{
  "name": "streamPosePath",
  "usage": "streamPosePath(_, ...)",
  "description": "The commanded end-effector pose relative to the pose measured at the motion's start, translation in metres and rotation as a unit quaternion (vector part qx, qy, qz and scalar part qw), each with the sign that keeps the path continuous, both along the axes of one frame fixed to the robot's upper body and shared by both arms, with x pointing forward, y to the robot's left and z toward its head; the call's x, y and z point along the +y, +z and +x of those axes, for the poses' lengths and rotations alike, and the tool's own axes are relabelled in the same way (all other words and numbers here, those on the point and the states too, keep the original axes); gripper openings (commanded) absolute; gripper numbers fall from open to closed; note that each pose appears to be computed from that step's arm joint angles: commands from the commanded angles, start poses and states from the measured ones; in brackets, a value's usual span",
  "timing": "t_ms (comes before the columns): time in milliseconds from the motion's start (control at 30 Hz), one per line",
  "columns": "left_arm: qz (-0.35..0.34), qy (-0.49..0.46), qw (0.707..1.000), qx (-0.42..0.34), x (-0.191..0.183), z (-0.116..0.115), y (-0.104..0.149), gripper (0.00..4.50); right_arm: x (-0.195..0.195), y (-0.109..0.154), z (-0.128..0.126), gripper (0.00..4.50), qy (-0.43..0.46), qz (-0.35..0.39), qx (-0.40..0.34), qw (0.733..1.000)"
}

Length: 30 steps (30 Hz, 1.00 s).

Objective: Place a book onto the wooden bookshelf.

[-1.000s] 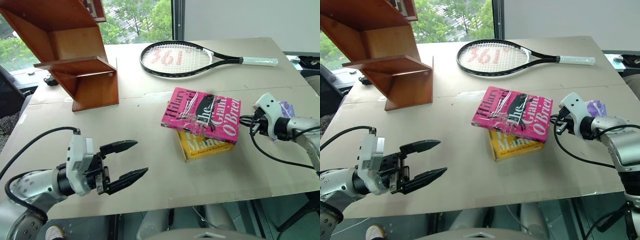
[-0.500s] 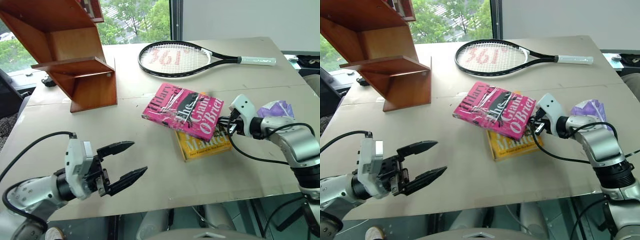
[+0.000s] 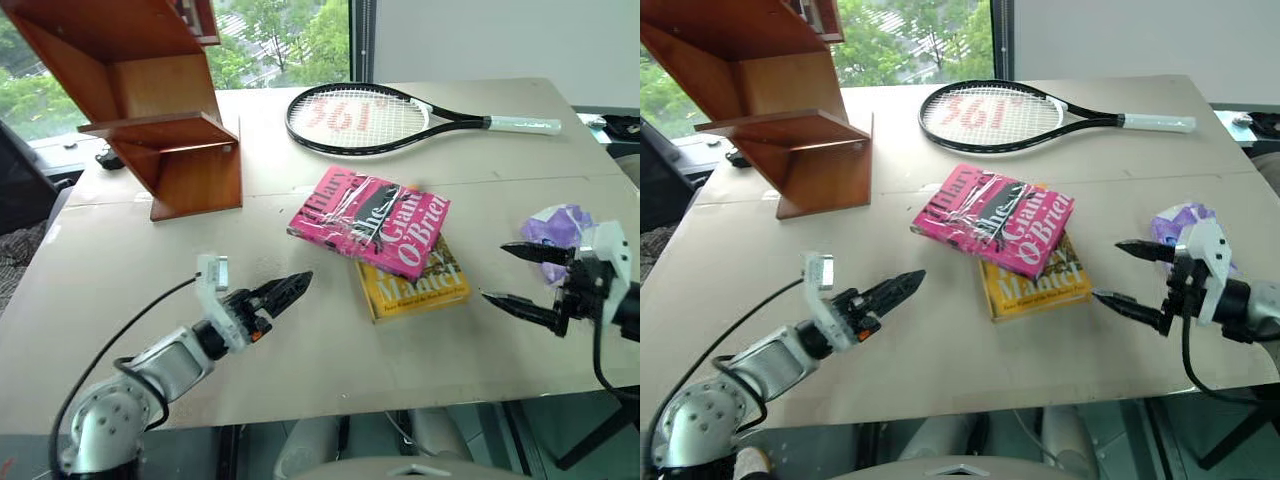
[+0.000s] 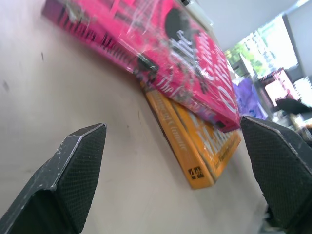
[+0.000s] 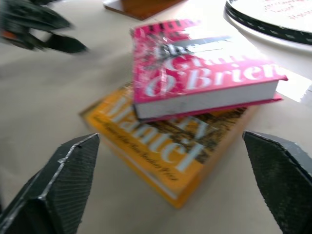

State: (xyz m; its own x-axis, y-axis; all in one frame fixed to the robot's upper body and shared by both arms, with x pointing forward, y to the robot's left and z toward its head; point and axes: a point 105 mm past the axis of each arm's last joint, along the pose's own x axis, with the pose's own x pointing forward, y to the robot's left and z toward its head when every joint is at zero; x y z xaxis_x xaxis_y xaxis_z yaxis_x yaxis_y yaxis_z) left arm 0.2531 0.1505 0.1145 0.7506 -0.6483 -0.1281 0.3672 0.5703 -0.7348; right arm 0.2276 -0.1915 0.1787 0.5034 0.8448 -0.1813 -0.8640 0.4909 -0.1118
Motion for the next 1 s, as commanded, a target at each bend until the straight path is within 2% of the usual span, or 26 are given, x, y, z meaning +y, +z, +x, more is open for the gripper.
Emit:
streamPosePath(33,-0.078,0.023,0.995,0.052,-0.007,0.024,0.0,4.5,0.012,0.022,-0.013,4.44,0.013,0.012,-0.066,0.998)
streamPosePath(300,-0.237,0.067,0.959,0.141,-0.046,0.079,-0.005,4.5,0.014,0.018,-0.023,4.44,-0.017,0.019,-0.081,0.996)
streamPosePath(433,-0.271,0.067,0.945,0.168,-0.067,0.096,-0.011,4.5,0.011,0.019,-0.027,4.44,-0.028,0.016,-0.086,0.996)
streamPosePath(533,-0.283,0.077,0.941,0.169,-0.069,0.104,-0.016,3.68,0.01,0.017,-0.03,4.5,-0.032,0.013,-0.085,0.996)
streamPosePath(633,-0.303,0.072,0.935,0.169,-0.072,0.105,-0.018,2.15,0.011,0.015,-0.032,4.5,-0.039,0.016,-0.086,0.995)
streamPosePath(767,-0.322,0.081,0.931,0.151,-0.062,0.103,-0.015,0.38,0.013,0.012,-0.032,4.5,-0.042,0.018,-0.086,0.995)
streamPosePath(800,-0.319,0.083,0.934,0.139,-0.058,0.102,-0.012,0.12,0.014,0.011,-0.031,4.5,-0.043,0.019,-0.087,0.995)
streamPosePath(833,-0.314,0.089,0.938,0.115,-0.05,0.102,-0.006,0.12,0.015,0.011,-0.03,4.5,-0.043,0.021,-0.088,0.995)
streamPosePath(900,-0.263,0.106,0.959,0.015,-0.027,0.101,0.018,0.12,0.018,0.01,-0.026,4.5,-0.041,0.033,-0.092,0.994)
streamPosePath(933,-0.252,0.121,0.96,-0.025,-0.014,0.102,0.036,0.12,0.02,0.01,-0.023,4.5,-0.036,0.039,-0.094,0.994)
streamPosePath(1000,-0.179,0.109,0.972,-0.108,-0.005,0.097,0.069,0.12,0.023,0.013,-0.019,4.5,-0.029,0.054,-0.102,0.993)
